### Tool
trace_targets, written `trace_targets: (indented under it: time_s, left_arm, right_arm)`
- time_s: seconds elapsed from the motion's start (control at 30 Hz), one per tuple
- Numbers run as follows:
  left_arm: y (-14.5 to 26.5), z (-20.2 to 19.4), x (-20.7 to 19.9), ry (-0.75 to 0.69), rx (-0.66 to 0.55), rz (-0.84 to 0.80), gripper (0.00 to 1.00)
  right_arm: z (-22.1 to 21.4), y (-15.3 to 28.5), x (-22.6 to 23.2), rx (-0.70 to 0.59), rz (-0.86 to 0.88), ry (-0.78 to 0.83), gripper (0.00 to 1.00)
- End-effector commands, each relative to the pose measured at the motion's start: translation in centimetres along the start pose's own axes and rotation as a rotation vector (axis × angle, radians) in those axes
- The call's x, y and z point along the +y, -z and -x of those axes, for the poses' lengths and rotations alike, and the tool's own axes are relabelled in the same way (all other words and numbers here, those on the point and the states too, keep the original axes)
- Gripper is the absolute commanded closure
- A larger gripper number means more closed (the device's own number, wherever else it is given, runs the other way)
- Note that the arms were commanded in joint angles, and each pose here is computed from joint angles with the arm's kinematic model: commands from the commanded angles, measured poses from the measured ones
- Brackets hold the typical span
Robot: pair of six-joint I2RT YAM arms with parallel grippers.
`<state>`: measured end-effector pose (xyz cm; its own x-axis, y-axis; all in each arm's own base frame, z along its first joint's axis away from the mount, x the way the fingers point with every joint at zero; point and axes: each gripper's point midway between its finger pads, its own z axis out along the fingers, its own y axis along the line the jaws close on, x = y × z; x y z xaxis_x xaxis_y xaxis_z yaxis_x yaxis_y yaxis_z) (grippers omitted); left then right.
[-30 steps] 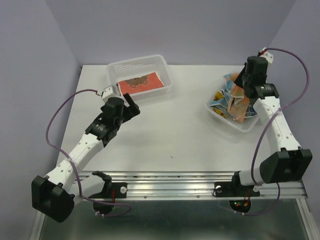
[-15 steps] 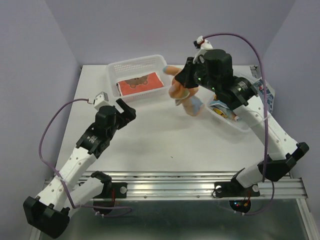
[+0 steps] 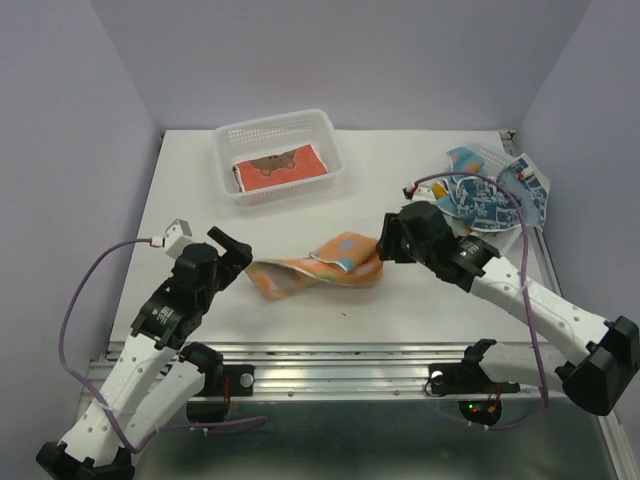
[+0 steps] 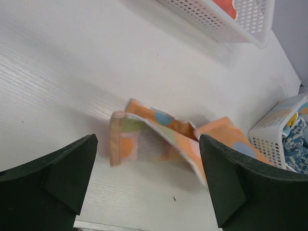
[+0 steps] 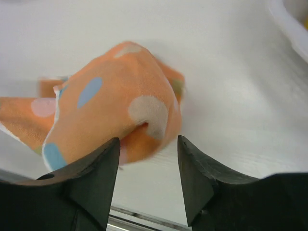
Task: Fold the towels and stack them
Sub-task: Move the towel to the center of the board, then flatten out the crumpled towel
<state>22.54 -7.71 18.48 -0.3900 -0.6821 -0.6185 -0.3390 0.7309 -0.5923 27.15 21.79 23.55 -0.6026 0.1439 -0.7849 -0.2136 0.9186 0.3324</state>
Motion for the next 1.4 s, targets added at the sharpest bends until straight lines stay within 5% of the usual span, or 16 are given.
trace_targets:
  time_s: [0.0,0.1,0.2,0.23,0.27,0.5,0.8,1.1,1.13,1.17,1.37]
  left_arm:
    - [-0.1,-1.0,1.6,0.015,0.027,0.061,0.01]
    - [-0.8,-2.6,2.0,-0.002,0.079,0.063,0.01]
    - [-1.9,-4.0,2.3,-0.015,0.121,0.061,0.01]
    - [-2.4,-4.4,2.1,-0.017,0.127,0.047,0.01]
    - [-2.9,-5.1,2.2,-0.024,0.154,0.053,0.01]
    - [-6.1,-7.8,2.5,-0.083,0.25,0.112,0.01]
    - [-9.4,-10.7,4.0,-0.093,0.311,0.167,0.04]
    - [-11.0,-12.0,5.0,-0.131,0.355,0.221,0.45]
    - [-11.0,-12.1,4.9,-0.131,0.357,0.212,0.79]
    - [-11.0,-12.3,5.0,-0.132,0.364,0.208,1.0]
    - [-9.7,-11.5,3.8,-0.134,0.336,0.118,1.0]
  right_arm:
    - [-5.7,-1.5,-9.0,0.051,-0.355,-0.121,0.41]
    - [-5.4,0.2,-11.3,0.025,-0.479,-0.142,0.35]
    - [-4.9,0.9,-10.6,0.01,-0.418,-0.127,0.21]
    - [-5.1,0.5,-9.5,0.03,-0.346,-0.109,0.04]
    - [-5.4,0.1,-8.8,0.049,-0.309,-0.099,0.0]
    - [-8.7,-3.5,-6.8,0.198,-0.219,-0.082,0.0]
    - [-9.0,-5.5,-2.6,0.213,-0.216,0.113,0.0]
    - [-10.0,-6.4,-2.8,0.221,-0.278,0.124,0.0]
    - [-10.3,-6.2,-3.1,0.222,-0.286,0.121,0.0]
    - [-10.4,-6.1,-3.4,0.215,-0.3,0.094,0.0]
    - [-12.4,-5.0,-4.9,0.226,-0.325,0.018,0.0]
